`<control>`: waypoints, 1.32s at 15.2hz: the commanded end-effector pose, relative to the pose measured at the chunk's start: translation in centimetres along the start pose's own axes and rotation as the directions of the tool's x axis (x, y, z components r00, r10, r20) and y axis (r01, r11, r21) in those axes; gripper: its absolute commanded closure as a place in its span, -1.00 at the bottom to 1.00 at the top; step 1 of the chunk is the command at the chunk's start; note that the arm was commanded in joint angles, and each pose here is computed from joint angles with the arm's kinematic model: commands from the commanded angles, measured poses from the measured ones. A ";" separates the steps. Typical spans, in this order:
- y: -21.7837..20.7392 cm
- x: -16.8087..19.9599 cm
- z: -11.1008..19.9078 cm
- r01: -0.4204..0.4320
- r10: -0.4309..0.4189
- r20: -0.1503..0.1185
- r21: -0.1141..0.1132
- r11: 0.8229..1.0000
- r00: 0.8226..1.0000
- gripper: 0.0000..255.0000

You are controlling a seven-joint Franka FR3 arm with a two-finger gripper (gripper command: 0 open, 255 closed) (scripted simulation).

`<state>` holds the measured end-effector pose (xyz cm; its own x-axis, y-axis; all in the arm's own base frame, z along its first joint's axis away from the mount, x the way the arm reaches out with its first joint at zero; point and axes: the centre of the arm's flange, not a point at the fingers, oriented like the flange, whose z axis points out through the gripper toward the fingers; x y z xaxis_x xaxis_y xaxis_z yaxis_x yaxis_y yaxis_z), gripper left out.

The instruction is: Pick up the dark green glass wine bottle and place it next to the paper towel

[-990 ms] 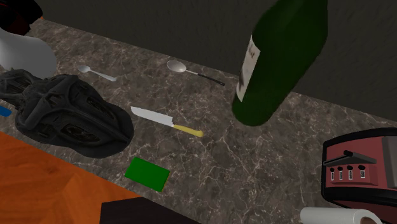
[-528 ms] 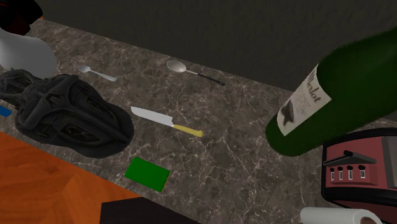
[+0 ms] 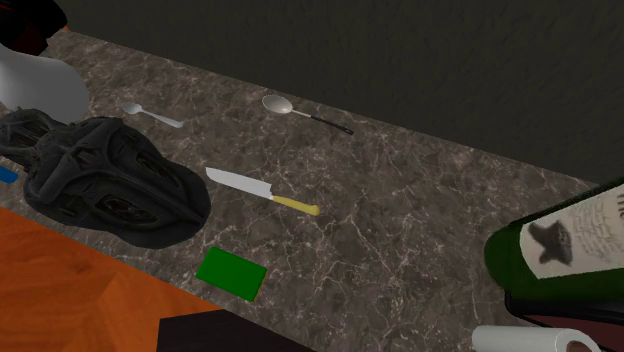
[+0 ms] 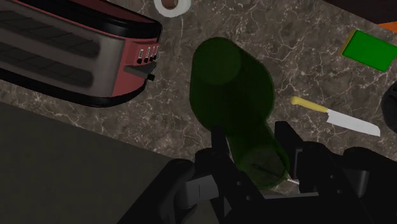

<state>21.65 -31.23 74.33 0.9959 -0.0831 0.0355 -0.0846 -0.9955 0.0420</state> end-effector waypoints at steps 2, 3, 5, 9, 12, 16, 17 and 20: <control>2.6 -3.5 -0.1 0.002 -0.002 0.000 0.000 1.000 1.000 1.00; 3.4 -4.5 -0.1 0.002 -0.002 0.000 0.000 1.000 1.000 1.00; 5.1 -6.5 -0.1 0.002 -0.002 0.000 0.000 1.000 1.000 1.00; 8.6 -10.5 -0.1 0.002 -0.002 0.000 0.000 1.000 1.000 1.00; 11.2 -13.5 -0.1 0.002 -0.002 0.000 0.000 1.000 1.000 1.00; 14.6 -17.5 -0.1 0.002 -0.002 0.000 0.000 1.000 1.000 1.00; 15.5 -18.5 -0.1 0.002 -0.002 0.000 0.000 1.000 1.000 1.00; 15.9 -19.0 1.0 0.002 -0.002 0.000 0.000 1.000 1.000 1.00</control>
<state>1.59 -45.36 73.72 0.9960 -0.0822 0.0355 -0.0837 -0.9956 0.0415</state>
